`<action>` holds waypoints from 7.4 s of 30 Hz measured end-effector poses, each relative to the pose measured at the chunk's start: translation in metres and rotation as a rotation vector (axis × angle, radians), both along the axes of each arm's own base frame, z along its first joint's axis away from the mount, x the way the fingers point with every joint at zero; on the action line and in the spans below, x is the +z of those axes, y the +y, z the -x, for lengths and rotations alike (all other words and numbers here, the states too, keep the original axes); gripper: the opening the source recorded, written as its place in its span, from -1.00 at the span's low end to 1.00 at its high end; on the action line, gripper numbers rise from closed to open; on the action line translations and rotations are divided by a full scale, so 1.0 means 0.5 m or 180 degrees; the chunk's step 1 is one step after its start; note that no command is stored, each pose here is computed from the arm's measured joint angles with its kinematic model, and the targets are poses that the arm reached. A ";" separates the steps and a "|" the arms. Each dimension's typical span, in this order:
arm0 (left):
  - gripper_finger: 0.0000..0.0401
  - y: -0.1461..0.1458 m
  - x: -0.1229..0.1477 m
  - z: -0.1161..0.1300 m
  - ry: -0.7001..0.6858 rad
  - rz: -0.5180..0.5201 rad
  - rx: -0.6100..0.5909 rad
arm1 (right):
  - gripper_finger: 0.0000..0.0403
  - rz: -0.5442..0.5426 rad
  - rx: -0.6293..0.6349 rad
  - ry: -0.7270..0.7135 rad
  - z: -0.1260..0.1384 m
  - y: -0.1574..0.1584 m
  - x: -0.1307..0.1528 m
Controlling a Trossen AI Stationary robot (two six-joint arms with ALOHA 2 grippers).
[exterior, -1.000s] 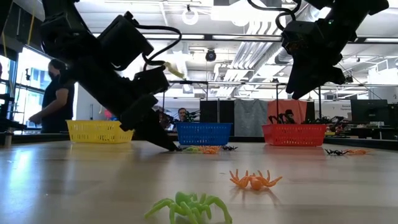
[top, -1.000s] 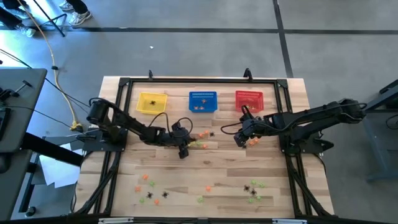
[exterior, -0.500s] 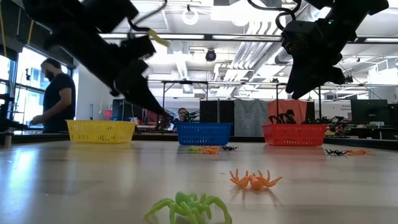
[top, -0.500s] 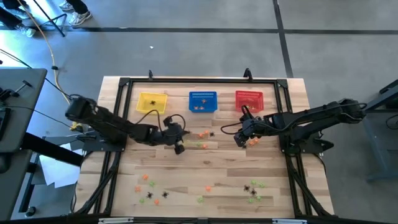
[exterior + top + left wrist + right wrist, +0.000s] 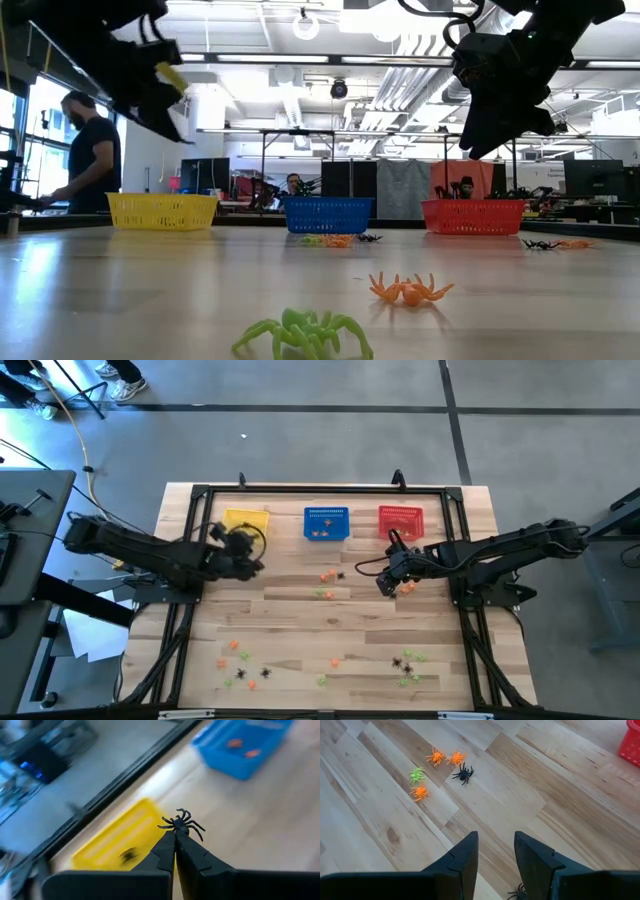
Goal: Sort Halloween decoration
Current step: Put the black spider toy into the yellow basket, then put the green spider toy into the red basket
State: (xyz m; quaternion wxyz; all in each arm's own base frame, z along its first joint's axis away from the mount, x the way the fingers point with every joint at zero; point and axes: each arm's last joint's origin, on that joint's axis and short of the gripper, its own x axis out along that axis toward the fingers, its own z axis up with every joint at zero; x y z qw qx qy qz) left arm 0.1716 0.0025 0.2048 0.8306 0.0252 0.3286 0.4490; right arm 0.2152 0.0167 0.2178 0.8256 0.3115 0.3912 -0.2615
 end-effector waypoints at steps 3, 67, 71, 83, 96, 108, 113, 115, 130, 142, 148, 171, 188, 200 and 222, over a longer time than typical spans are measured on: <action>-1.00 0.026 -0.006 0.028 -0.0024 -0.0053 0.0260 | -0.39 0.0000 0.0000 0.0000 0.000 0.000 0.000; -0.50 0.052 -0.085 -0.105 -0.1283 0.1434 -0.1818 | -0.39 0.0000 0.0000 0.0000 0.000 0.000 0.000; -0.50 0.025 -0.116 -0.160 -0.1151 0.1302 -0.2136 | -0.39 0.0000 0.0000 0.0000 0.000 0.000 0.000; -0.50 -0.012 -0.193 -0.283 -0.0487 0.1108 -0.2529 | -0.39 -0.0001 0.0001 -0.0001 0.000 0.000 0.000; -0.50 -0.032 -0.233 -0.300 -0.0313 0.1188 -0.2594 | -0.39 -0.0001 0.0001 -0.0001 0.000 0.000 0.000; -0.50 -0.026 -0.233 -0.298 -0.0332 0.1235 -0.2491 | -0.39 -0.0001 0.0001 0.0000 0.000 0.000 0.000; -0.50 -0.025 -0.228 -0.297 -0.0356 0.1206 -0.2447 | -0.39 -0.0001 0.0002 -0.0001 0.000 0.000 0.000; -0.50 -0.026 -0.225 -0.297 -0.0358 0.1193 -0.2437 | -0.39 0.0000 0.0000 -0.0001 0.000 0.000 0.000; -0.50 -0.052 -0.223 -0.292 -0.0229 0.1138 -0.2615 | -0.39 0.0000 0.0000 -0.0001 0.000 0.000 0.000; -0.50 -0.049 -0.194 -0.290 -0.0237 0.0863 -0.2633 | -0.39 0.0000 0.0001 -0.0001 0.000 0.000 0.000; -0.50 -0.059 -0.197 -0.285 -0.0183 0.1009 -0.2651 | -0.39 0.0000 0.0000 0.0000 0.000 0.000 0.000; -0.27 -0.055 -0.200 -0.283 -0.0064 0.0930 -0.2686 | -0.39 0.0000 0.0000 -0.0001 0.000 0.000 0.000; -0.27 -0.043 -0.247 -0.312 -0.0209 0.1022 -0.2684 | -0.39 -0.0001 0.0002 -0.0001 0.000 0.000 0.000; -0.66 -0.039 -0.251 -0.312 -0.0318 0.1228 -0.2404 | -0.39 -0.0001 0.0001 -0.0001 0.000 0.000 0.000; -1.00 -0.039 -0.245 -0.315 -0.0573 0.1326 -0.2272 | -0.39 -0.0001 0.0001 -0.0002 0.000 0.000 0.000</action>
